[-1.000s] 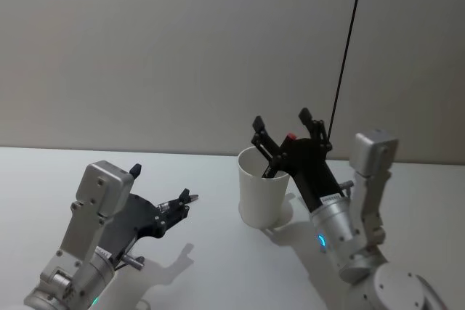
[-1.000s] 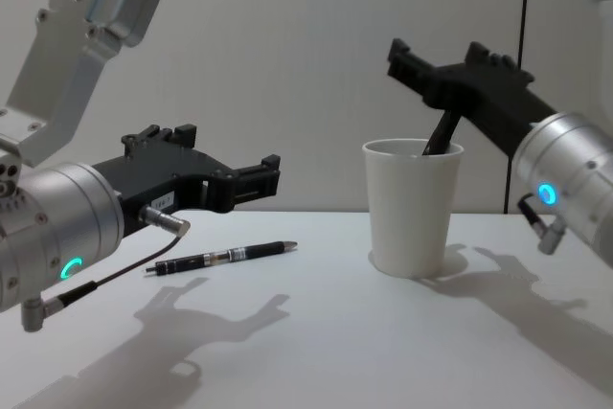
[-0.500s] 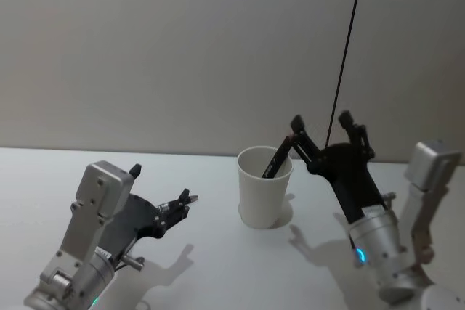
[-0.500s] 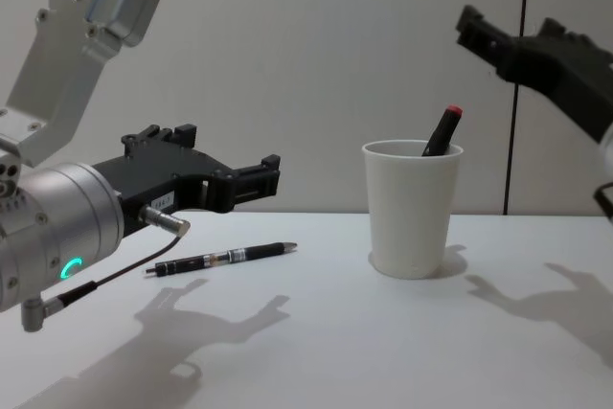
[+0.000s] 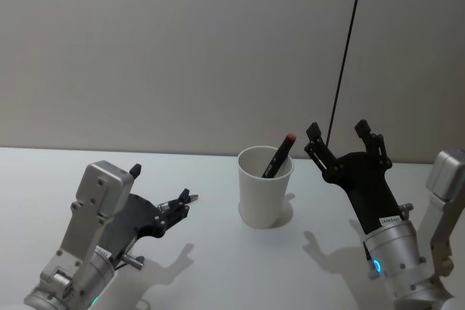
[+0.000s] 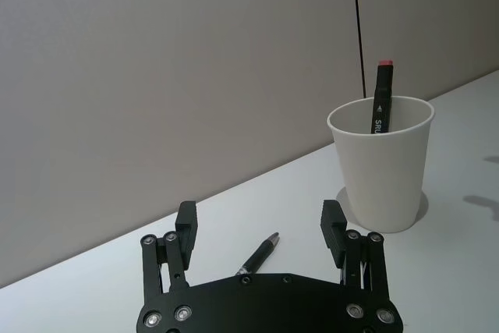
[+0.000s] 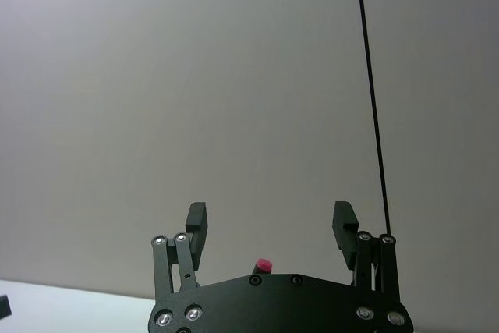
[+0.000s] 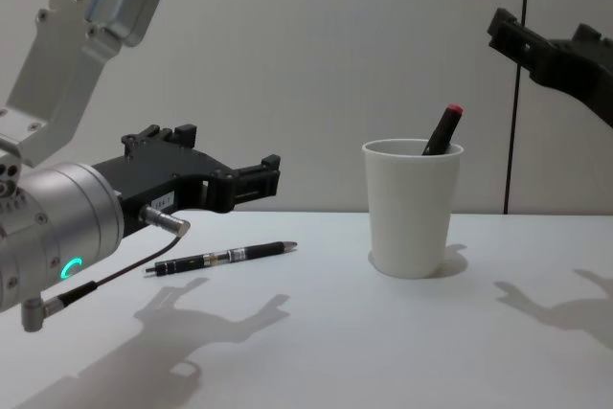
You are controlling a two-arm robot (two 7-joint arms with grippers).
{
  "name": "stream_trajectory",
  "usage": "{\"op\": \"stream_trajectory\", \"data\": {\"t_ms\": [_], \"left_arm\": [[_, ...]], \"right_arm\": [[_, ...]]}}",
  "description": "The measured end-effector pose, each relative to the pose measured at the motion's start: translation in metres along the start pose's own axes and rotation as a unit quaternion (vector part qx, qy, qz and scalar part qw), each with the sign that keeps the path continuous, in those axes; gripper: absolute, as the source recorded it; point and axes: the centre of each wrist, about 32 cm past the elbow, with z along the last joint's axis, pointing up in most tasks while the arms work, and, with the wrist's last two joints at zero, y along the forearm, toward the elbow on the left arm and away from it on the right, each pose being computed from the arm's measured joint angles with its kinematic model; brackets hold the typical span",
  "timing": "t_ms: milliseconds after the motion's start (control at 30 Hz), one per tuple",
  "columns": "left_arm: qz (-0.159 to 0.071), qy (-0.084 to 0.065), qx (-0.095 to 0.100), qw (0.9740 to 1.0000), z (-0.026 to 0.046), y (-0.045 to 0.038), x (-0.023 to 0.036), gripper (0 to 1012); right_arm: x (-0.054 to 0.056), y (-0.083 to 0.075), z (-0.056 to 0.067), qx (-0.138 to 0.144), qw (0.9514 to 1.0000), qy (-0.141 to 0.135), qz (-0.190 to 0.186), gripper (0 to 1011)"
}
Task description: Place the pen into the pen holder.
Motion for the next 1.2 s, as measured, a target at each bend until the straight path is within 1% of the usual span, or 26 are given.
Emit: {"op": "stream_trajectory", "data": {"t_ms": [67,167,267,333,433,467,600,633,700,867,1067,1200], "left_arm": [[0.0,0.0,0.0,1.0,0.0,0.0,0.0,1000],[0.0,0.0,0.0,1.0,0.0,0.0,0.0,1000],[0.0,0.0,0.0,1.0,0.0,0.0,0.0,1000],[0.0,0.0,0.0,1.0,0.0,0.0,0.0,1000],[0.0,0.0,0.0,1.0,0.0,0.0,0.0,1000],[0.0,0.0,0.0,1.0,0.0,0.0,0.0,1000],[0.0,0.0,0.0,1.0,0.0,0.0,0.0,1000],[0.0,0.0,0.0,1.0,0.0,0.0,0.0,1000],[0.0,0.0,0.0,1.0,0.0,0.0,0.0,1000],[0.0,0.0,0.0,1.0,0.0,0.0,0.0,1000],[0.0,0.0,0.0,1.0,0.0,0.0,0.0,1000],[0.0,0.0,0.0,1.0,0.0,0.0,0.0,1000]], "right_arm": [[0.001,-0.002,0.001,-0.005,1.0,-0.002,0.0,1001],[0.003,-0.01,0.004,-0.025,0.9996,-0.011,0.0,1001],[0.004,-0.015,0.006,-0.038,0.9991,-0.016,0.0,1001],[0.005,-0.022,0.01,-0.057,0.9981,-0.025,0.0,1001],[0.006,-0.028,0.012,-0.072,0.9969,-0.031,0.001,1001],[0.006,-0.031,0.014,-0.081,0.9961,-0.035,0.001,1001],[0.006,-0.038,0.017,-0.101,0.9939,-0.044,0.002,1001],[0.006,-0.042,0.019,-0.111,0.9926,-0.048,0.002,1001],[0.006,-0.045,0.021,-0.121,0.9913,-0.053,0.003,1001],[0.005,-0.058,0.027,-0.156,0.9853,-0.07,0.005,1001],[0.004,-0.065,0.03,-0.175,0.9814,-0.079,0.006,1001],[0.004,-0.066,0.031,-0.178,0.9807,-0.08,0.006,1001]]}}
